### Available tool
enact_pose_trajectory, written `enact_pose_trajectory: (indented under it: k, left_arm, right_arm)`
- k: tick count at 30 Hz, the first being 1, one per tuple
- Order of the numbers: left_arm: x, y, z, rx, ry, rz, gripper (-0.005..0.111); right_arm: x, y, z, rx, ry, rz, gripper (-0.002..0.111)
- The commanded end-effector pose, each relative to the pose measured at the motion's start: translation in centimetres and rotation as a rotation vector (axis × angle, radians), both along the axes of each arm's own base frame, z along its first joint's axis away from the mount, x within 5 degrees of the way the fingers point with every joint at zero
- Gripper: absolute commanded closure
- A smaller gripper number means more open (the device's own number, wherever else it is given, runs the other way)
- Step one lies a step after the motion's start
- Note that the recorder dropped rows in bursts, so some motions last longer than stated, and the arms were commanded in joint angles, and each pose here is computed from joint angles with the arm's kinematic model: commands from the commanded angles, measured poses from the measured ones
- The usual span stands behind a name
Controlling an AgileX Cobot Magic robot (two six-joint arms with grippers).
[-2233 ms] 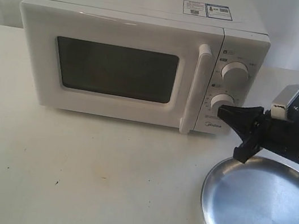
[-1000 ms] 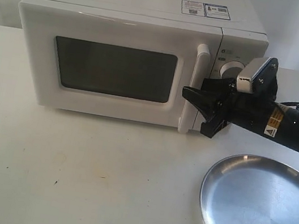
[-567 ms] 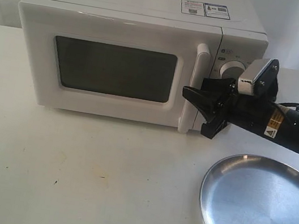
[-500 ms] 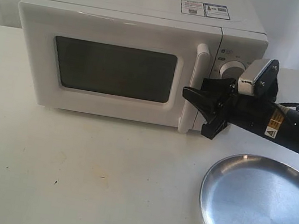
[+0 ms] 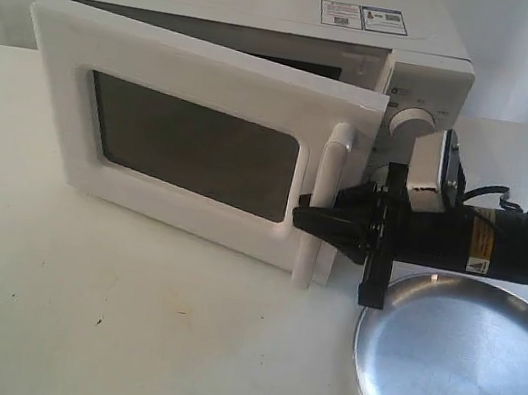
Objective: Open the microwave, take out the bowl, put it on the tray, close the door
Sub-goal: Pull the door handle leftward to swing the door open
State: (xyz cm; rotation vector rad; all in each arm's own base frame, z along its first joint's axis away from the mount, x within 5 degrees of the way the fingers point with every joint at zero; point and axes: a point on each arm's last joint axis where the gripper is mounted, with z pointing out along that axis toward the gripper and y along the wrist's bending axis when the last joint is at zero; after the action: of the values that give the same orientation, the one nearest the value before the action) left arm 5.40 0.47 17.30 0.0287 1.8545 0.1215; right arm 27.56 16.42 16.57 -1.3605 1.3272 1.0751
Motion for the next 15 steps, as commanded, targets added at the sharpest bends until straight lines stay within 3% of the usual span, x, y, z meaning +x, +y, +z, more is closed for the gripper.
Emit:
enact_pose_trajectory:
  k: [1,12,15]
  left_arm:
    - [0.0,0.0,0.0,-0.009,-0.004,0.001,0.107]
    - [0.0,0.0,0.0,-0.009,-0.004,0.001,0.107]
    - [0.0,0.0,0.0,-0.009,-0.004,0.001,0.107]
  right_arm:
    - [-3.6,-0.4,0.8,-0.058,-0.016,0.056,0.108]
    - [-13.0,-2.8,5.2,-0.024,-0.063,0.057,0.108]
    - [-14.0,-3.7,4.8,-0.105,-0.048,-0.061,0.108]
